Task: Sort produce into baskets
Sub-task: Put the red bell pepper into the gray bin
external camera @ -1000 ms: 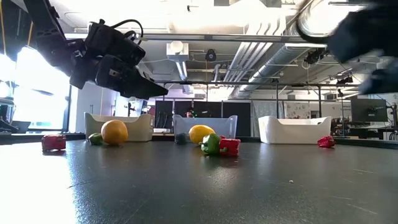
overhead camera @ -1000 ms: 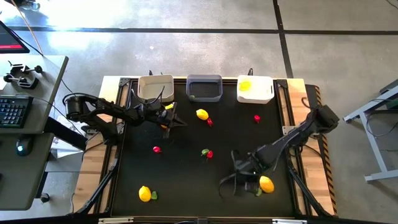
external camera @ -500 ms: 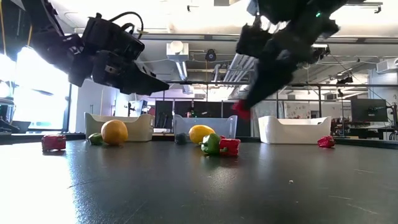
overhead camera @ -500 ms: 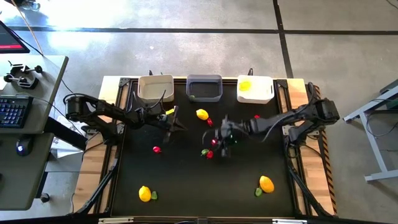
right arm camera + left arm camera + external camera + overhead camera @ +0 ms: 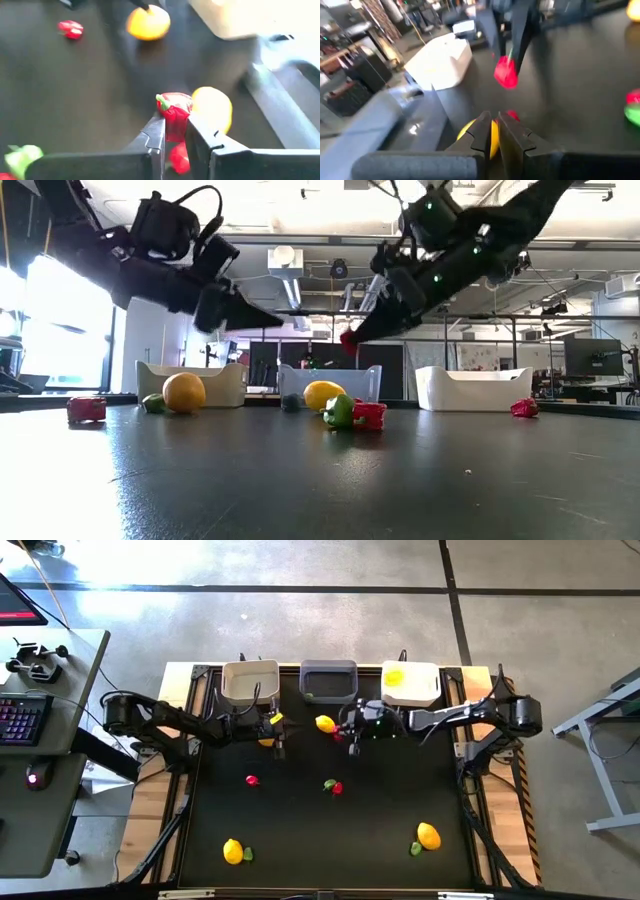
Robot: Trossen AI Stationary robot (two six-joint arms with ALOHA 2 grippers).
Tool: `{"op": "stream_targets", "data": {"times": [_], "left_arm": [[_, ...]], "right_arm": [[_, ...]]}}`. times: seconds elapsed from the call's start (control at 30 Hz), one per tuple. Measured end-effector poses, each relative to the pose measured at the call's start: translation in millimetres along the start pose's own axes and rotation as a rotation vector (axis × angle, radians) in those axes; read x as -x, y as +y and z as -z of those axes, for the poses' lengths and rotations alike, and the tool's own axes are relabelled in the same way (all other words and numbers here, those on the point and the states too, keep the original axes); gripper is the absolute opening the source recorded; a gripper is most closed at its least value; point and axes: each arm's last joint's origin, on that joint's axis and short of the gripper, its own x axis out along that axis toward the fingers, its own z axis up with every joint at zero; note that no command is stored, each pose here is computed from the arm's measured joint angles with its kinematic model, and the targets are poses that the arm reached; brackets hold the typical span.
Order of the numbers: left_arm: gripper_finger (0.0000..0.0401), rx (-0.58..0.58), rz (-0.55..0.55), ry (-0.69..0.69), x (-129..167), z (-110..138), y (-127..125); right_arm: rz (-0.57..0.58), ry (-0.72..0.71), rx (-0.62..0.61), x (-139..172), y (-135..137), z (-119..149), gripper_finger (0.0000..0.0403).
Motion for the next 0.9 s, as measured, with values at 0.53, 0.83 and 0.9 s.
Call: {"op": "stream_targets", "data": {"times": [0.53,0.83,0.9], "left_arm": [[0.0114,0.099,0.155,-0.073,-23,-46,-5],[0.0126,0.005,0.163,-0.051,-31,-53,-16],[0.0125,-0.012,0.158,-0.045,-36,-54,-20]], "right_arm": [[0.011,-0.049,0.136,0,6,-4,0.0036],[-0.010,-0.061,0.148,0,14,-5,0.0036],[-0.013,-0.068,0.150,1,15,-6,0.0036]]}}
